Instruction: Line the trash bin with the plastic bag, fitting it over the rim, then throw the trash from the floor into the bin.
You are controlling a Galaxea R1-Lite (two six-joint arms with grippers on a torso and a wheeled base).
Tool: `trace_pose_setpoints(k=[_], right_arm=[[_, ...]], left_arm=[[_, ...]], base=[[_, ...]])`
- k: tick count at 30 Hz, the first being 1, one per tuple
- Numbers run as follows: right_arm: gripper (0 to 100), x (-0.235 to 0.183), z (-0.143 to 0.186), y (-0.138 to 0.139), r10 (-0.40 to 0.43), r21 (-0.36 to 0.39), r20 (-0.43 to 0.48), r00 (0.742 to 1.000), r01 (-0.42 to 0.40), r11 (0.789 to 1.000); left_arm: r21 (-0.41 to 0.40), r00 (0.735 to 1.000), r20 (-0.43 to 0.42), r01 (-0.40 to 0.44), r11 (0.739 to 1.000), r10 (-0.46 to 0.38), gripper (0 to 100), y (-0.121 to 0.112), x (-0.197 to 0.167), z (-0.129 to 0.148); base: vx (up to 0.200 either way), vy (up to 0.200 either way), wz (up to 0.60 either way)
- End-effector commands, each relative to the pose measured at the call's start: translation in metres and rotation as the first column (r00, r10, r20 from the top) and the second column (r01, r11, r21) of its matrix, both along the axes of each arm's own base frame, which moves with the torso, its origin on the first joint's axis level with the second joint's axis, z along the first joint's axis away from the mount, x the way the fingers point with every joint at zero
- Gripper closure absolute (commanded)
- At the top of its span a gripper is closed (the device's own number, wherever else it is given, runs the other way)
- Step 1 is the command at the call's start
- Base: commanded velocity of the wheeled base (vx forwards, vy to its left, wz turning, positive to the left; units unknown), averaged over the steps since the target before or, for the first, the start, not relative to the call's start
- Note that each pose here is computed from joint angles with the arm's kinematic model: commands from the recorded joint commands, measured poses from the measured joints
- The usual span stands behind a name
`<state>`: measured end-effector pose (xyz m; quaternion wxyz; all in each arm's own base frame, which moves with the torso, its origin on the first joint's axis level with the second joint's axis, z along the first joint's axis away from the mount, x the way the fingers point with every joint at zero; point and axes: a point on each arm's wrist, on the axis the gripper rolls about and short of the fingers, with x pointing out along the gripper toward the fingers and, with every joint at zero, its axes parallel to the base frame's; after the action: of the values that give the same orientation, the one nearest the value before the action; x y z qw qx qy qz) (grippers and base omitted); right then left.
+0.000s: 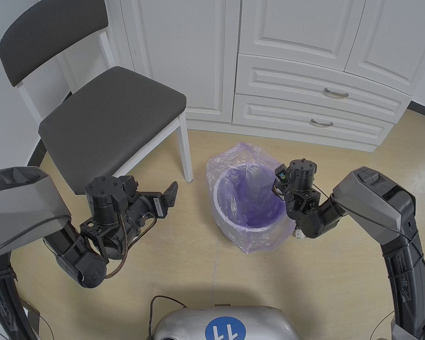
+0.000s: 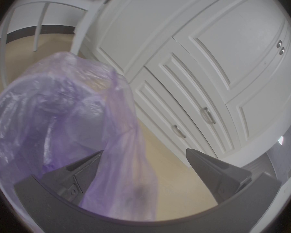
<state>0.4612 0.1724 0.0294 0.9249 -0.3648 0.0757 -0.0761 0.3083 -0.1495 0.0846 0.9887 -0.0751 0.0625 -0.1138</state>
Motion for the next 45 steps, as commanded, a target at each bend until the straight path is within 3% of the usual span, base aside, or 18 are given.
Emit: trace_pose_setpoints(k=[1,14,17,24,37,45], right_arm=[[0,0.005,0.013,-0.015,-0.032,0.013,0.029,0.999,0.031,0.999],[0,0.018,0.008,-0.049,-0.111,0.109,0.047,0.993,0.106,0.988],[0,0.021,0.007,-0.058,-0.132,0.146,0.051,0.99,0.123,0.982],[0,0.029,-0.012,-0.075,-0.173,0.193,0.037,0.984,0.163,0.967],[0,0.06,-0.038,-0.088,-0.211,0.203,0.03,0.977,0.201,0.958],[0,0.066,-0.058,-0.089,-0.217,0.225,-0.051,0.975,0.223,0.949]], left_arm=[[-0.004,1.0,-0.005,0.001,1.0,-0.001,0,-0.001,0.0,-0.002],[-0.001,1.0,-0.01,-0.002,1.0,0.002,0,0.002,-0.005,-0.001],[0.007,0.999,-0.017,-0.034,0.999,0.034,0,0.004,-0.006,-0.003],[0.007,0.999,-0.009,-0.037,0.999,0.037,0,0.004,-0.006,-0.007],[0.007,1.0,0.0,-0.021,1.0,0.021,0,-0.015,0.029,-0.02],[0.01,1.0,-0.006,-0.018,1.0,0.018,0,-0.021,0.04,-0.03]], base=[[0.0,0.0,0.0],[0.0,0.0,0.0],[0.0,0.0,0.0],[0.0,0.0,0.0],[0.0,0.0,0.0],[0.0,0.0,0.0]])
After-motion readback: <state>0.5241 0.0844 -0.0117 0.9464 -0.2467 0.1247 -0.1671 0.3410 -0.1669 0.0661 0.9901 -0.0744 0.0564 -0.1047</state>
